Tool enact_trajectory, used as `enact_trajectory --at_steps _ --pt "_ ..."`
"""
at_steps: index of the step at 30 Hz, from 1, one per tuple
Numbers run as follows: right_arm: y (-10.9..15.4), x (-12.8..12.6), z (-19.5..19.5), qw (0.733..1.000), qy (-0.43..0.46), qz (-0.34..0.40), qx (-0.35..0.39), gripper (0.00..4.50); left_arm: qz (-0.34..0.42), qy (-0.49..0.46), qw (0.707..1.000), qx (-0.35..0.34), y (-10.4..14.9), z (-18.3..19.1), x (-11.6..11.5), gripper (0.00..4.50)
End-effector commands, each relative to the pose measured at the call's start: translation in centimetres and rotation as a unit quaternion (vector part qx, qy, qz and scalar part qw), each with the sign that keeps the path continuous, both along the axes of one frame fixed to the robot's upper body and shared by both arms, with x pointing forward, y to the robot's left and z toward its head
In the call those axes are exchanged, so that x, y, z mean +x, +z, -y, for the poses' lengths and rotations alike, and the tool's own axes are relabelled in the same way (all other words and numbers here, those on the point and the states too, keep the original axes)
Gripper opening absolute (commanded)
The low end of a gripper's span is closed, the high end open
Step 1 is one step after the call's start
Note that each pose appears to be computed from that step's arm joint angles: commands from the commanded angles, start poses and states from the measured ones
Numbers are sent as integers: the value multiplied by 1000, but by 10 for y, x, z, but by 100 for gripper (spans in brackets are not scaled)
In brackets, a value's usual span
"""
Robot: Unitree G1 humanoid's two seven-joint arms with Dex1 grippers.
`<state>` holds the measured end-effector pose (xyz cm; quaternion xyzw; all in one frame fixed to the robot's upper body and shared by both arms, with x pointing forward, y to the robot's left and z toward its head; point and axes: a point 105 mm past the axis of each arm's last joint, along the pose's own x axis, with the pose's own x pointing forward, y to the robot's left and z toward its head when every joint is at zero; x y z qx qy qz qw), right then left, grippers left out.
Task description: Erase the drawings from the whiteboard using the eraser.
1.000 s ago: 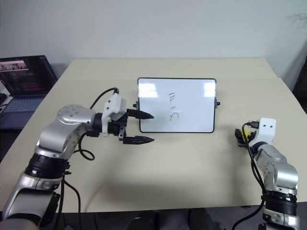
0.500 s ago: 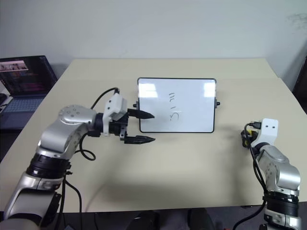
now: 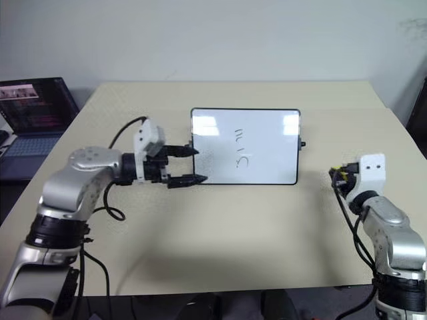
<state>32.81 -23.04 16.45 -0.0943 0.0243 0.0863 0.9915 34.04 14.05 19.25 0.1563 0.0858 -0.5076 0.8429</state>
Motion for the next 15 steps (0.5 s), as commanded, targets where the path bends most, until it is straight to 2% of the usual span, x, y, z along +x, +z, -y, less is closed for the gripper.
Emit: enact_trajectory --at_steps 1,9,15 --pt "37 2 -50 991 87 86 -53 98 37 62 997 -12 22 -9 15 450" --pt "61 38 -146 953 207 179 -134 98 42 117 992 -25 25 -10 35 450" --pt "82 65 -176 930 238 223 -171 98 27 122 992 -21 19 -13 32 450"
